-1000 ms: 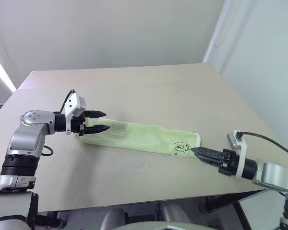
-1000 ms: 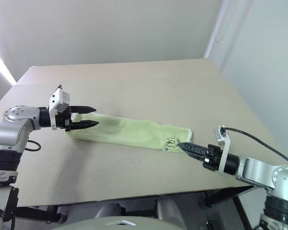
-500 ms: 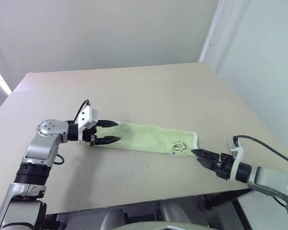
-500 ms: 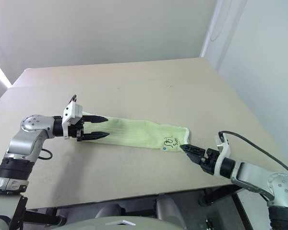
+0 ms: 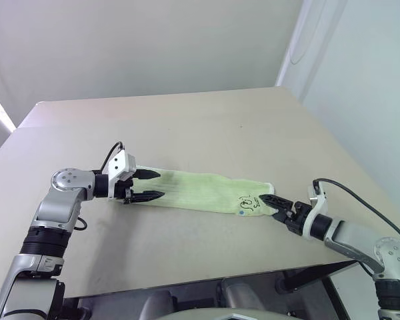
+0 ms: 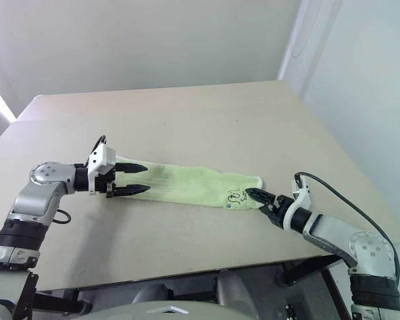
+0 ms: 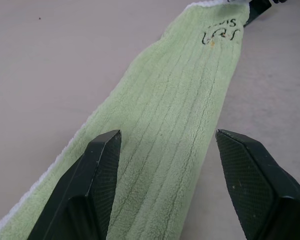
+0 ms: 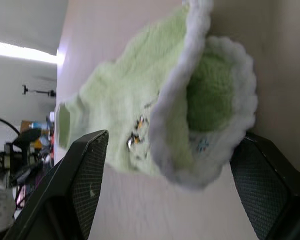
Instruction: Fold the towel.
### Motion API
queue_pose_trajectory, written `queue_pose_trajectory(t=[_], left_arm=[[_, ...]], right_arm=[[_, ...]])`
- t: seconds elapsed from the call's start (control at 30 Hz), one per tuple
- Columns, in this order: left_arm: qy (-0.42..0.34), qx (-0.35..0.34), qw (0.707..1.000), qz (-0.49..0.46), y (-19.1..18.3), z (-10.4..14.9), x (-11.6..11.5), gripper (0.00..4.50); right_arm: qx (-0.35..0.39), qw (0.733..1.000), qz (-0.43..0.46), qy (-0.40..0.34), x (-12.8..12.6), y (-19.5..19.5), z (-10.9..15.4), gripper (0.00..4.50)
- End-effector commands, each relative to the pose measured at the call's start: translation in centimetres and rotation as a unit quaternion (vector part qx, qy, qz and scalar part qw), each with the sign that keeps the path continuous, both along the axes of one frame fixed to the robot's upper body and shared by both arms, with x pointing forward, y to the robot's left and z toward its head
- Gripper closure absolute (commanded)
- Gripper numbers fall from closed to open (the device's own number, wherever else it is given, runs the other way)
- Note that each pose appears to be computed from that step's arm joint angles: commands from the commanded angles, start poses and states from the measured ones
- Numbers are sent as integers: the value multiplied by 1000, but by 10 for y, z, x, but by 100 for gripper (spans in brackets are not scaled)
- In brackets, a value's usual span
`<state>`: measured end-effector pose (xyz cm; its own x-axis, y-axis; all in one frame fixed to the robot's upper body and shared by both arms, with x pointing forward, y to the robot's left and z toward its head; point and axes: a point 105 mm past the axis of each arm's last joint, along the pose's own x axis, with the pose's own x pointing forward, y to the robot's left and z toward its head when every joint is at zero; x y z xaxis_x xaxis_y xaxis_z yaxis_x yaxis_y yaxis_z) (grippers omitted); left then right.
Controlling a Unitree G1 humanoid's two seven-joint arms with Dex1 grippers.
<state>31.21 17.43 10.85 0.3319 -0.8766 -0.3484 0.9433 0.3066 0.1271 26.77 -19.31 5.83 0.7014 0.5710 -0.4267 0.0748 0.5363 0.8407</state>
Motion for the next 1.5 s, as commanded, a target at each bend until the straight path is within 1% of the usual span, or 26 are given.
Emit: queue_pose_trajectory(t=[0.03, 0.1, 0.2, 0.3, 0.5, 0.67, 0.77, 0.8, 0.9, 1.03, 1.17, 1.23, 1.3, 1.37, 1.5], left_arm=[[-27, 12, 1000, 2, 2, 11, 7, 132], [-28, 17, 999, 4, 4, 9, 8, 132], [-31, 17, 999, 7, 4, 10, 11, 132], [-34, 19, 999, 12, 5, 10, 14, 132], [-36, 21, 999, 21, 11, 12, 16, 132], [-38, 24, 999, 31, 16, 12, 18, 132], [-40, 25, 998, 36, 18, 13, 20, 132], [-40, 25, 998, 36, 18, 12, 21, 132], [-41, 26, 998, 36, 17, 12, 22, 132], [-46, 22, 998, 41, 15, 15, 25, 132], [-48, 26, 998, 44, 17, 15, 25, 132], [-50, 27, 997, 47, 18, 15, 26, 132], [-50, 29, 997, 50, 18, 15, 26, 132], [-50, 32, 997, 48, 18, 13, 25, 132], [-49, 30, 997, 52, 17, 13, 25, 132]], right_arm=[[-16, 1000, -18, 0, 5, -6, -4, 153], [-14, 1000, -21, -7, 7, -7, 0, 221], [-20, 999, -36, -14, 10, -14, 3, 342], [-26, 998, -55, -22, 13, -26, 8, 446], [-43, 996, -60, -46, 8, -52, 28, 446], [-91, 993, -42, -57, 1, -76, 45, 446], [-144, 988, 7, -54, -3, -80, 53, 446], [-152, 987, 22, -55, -3, -78, 55, 446], [-181, 978, 77, -72, 1, -59, 66, 446], [-187, 965, 120, -140, 17, -26, 98, 446], [-192, 948, 178, -180, 17, 8, 113, 446], [-197, 942, 183, -202, 21, 19, 118, 446], [-196, 939, 188, -213, 24, 28, 120, 446], [-186, 933, 212, -224, 22, 44, 119, 446], [-175, 920, 258, -238, 16, 81, 107, 446]])
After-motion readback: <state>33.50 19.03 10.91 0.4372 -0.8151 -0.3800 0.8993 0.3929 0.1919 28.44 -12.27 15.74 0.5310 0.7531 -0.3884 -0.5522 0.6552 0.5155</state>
